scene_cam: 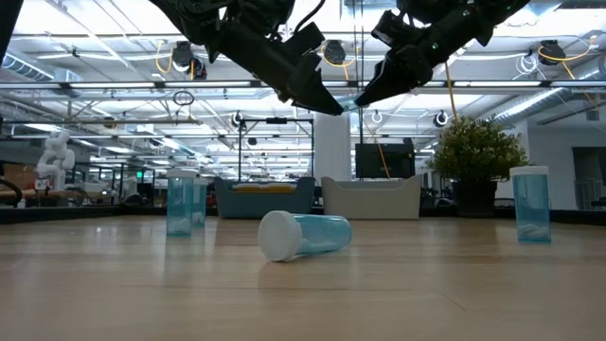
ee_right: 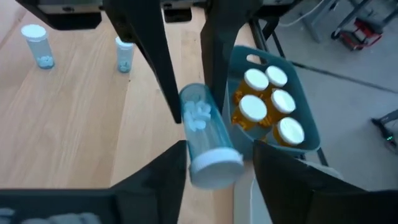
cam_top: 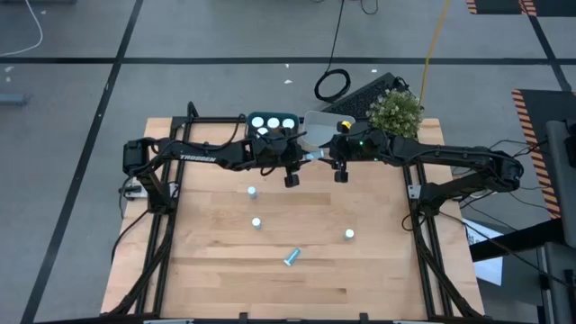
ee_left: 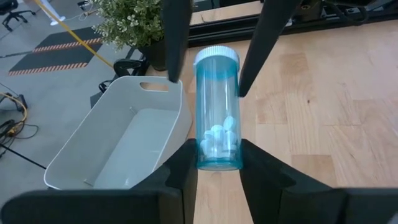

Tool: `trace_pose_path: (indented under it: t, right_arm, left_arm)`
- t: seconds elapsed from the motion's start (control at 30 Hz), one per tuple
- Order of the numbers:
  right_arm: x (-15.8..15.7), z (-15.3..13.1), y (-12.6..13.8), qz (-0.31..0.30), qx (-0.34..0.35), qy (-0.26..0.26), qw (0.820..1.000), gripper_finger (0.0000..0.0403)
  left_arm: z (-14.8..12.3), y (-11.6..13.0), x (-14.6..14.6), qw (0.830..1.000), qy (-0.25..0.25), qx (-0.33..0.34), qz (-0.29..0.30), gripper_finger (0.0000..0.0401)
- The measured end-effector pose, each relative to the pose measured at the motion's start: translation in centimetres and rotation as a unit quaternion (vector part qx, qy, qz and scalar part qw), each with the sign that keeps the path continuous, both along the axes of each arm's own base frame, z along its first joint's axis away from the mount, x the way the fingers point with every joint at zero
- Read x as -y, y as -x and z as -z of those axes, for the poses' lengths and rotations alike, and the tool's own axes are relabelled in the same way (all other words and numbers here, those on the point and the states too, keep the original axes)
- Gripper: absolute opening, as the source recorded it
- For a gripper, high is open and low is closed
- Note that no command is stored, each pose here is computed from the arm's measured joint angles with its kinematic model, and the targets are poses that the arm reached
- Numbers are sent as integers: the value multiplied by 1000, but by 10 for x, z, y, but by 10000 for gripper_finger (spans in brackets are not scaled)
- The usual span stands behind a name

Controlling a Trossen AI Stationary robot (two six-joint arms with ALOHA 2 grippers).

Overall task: Pick and place medicine bottles into bin by pill shape (circle, oval)
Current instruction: Put the blue pill bottle into the gray bin

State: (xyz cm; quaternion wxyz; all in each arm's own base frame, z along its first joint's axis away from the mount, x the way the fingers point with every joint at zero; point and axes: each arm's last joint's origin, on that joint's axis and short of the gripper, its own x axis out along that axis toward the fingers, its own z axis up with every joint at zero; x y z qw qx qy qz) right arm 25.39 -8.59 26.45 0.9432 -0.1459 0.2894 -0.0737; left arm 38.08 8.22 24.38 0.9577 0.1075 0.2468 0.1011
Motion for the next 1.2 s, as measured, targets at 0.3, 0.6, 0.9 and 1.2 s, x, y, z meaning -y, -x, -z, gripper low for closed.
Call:
trace_pose_path:
  t: [0.3, 0.6, 0.9, 1.2]
  right_arm:
    - [-7, -26, 17, -25, 46, 36, 998, 223]
    - [-29, -71, 41, -51, 134, 97, 985, 219]
    - [-45, -108, 36, -61, 105, 56, 991, 213]
    - [-46, -119, 34, -2, 88, -11, 996, 212]
  left_arm:
    - [-21, 10, 2, 1000, -15, 21, 5, 106]
    - [-49, 15, -8, 990, 4, 119, 73, 107]
    - [-28, -8, -18, 963, 50, 219, 151, 108]
    - [8, -31, -20, 940, 78, 282, 177, 108]
